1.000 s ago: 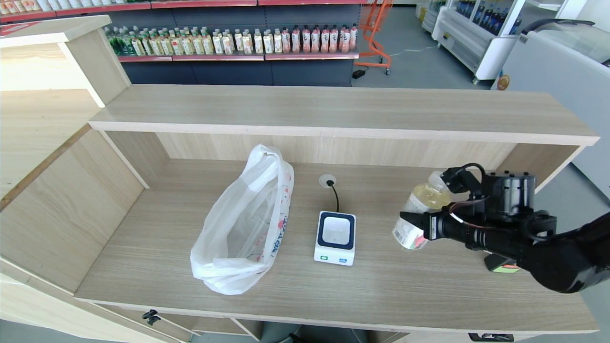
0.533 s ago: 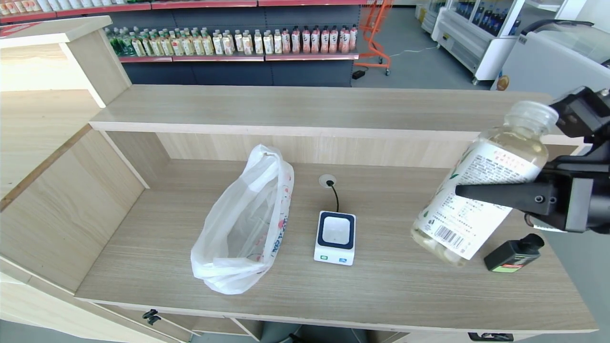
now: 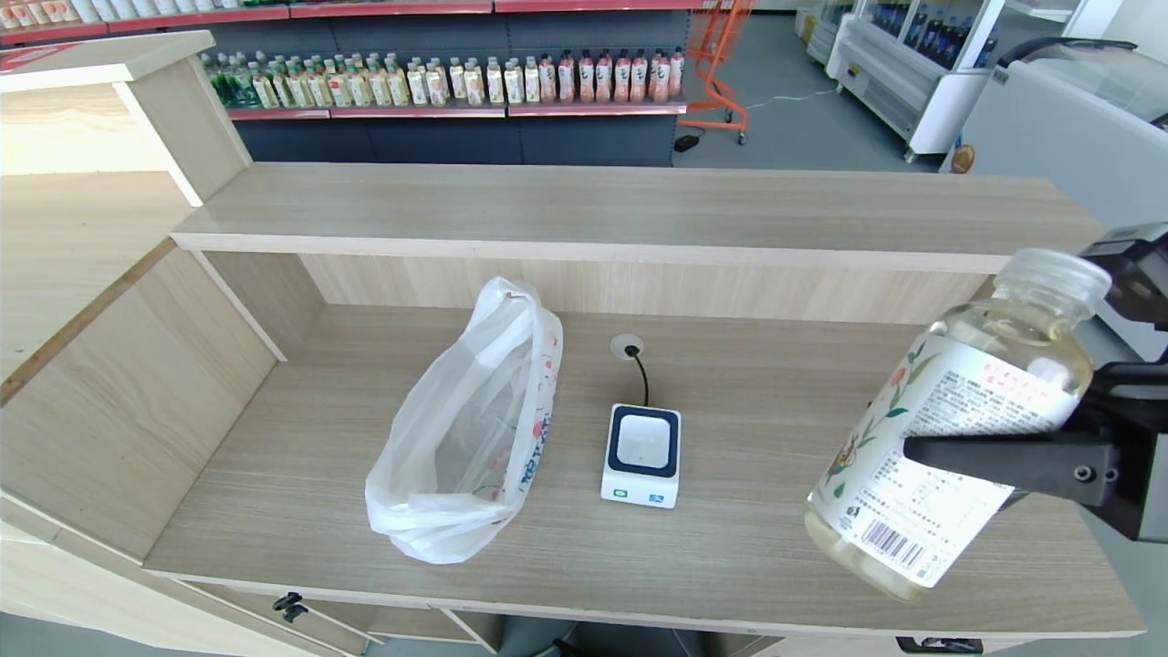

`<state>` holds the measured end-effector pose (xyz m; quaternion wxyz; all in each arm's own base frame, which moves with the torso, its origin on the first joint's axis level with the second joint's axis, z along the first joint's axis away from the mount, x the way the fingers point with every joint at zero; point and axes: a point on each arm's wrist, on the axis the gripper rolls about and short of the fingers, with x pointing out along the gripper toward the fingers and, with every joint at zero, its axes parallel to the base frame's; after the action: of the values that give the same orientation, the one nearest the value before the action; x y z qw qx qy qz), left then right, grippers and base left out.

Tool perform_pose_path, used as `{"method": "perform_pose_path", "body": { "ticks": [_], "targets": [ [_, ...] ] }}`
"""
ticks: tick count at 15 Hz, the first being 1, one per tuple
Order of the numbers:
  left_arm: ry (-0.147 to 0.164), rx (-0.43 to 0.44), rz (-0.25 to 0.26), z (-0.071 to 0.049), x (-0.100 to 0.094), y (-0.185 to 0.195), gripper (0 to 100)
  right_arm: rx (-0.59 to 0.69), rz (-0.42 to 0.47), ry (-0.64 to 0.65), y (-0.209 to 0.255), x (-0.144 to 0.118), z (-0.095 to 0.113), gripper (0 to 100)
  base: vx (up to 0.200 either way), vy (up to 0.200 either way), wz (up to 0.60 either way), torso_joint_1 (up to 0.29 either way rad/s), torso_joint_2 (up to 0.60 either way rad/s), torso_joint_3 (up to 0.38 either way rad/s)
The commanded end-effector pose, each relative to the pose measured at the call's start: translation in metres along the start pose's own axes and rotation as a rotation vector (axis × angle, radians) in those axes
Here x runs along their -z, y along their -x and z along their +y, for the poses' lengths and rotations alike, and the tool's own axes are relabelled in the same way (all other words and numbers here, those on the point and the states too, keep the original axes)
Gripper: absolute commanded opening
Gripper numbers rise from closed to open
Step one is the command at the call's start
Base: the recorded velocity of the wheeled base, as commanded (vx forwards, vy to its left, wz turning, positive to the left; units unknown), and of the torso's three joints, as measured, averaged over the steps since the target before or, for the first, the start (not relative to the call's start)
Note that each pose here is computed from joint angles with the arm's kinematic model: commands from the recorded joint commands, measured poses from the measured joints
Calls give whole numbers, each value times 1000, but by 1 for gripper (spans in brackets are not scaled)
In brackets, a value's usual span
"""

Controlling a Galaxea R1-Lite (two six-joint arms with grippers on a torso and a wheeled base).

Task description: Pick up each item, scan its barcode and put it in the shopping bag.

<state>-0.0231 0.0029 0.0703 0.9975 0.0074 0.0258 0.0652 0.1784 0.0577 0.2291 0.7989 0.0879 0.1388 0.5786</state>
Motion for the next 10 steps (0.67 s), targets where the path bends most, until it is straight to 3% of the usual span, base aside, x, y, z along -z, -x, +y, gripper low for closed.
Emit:
{"method": "perform_pose_path", "body": {
  "ticks": [1, 10],
  "targets": [
    [1, -1, 0, 0, 0, 0, 100, -18, 3, 6, -2, -1, 2, 0, 0, 0, 0, 0, 0, 0],
    [1, -1, 0, 0, 0, 0, 100, -59, 22, -2, -9, 1, 6, 0, 0, 0, 0, 0, 0, 0]
  ]
}}
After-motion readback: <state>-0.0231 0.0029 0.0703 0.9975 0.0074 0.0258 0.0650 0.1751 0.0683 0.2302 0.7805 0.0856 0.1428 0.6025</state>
